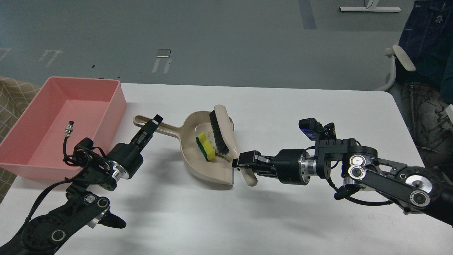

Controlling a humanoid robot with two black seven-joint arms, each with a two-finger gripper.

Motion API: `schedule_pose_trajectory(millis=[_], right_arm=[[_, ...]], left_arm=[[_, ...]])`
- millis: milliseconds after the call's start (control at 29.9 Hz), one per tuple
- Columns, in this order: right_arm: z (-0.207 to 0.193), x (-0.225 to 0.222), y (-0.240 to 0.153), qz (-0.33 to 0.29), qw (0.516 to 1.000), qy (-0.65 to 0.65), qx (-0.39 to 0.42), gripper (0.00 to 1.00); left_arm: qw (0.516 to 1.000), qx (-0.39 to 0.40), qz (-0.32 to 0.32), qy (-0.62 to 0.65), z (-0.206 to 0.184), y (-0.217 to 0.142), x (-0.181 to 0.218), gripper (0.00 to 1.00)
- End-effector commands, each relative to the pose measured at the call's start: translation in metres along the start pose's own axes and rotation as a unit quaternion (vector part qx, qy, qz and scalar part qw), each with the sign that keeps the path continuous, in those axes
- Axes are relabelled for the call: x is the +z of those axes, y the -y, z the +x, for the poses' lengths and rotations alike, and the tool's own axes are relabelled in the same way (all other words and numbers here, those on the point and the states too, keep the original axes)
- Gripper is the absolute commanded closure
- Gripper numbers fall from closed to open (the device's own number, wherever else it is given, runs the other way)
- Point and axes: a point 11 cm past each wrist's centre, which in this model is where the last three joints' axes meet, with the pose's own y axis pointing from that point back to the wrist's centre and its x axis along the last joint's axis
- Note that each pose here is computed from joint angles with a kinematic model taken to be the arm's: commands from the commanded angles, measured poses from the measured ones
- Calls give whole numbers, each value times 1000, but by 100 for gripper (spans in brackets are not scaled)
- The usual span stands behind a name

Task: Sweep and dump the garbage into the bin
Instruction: 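Lift the dustpan with the left gripper over the pink bin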

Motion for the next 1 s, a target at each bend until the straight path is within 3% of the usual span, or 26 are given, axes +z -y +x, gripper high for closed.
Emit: schedule_pose_trajectory(millis=[0, 468, 669, 969], right_arm=[[9, 1, -10, 0, 1000, 11, 14, 100], [75, 21, -129, -4, 982, 78, 170, 100], [54, 52, -144, -39, 980, 103, 165, 100], [35, 71, -140, -54, 979, 125, 153, 100]], left_arm=[[998, 22, 10, -54, 4, 3, -2, 100], [994, 51, -2, -94, 17, 7, 3, 100], [989, 80, -11, -126, 39, 11, 12, 100], [975, 143, -35, -166, 112, 4, 30, 100]])
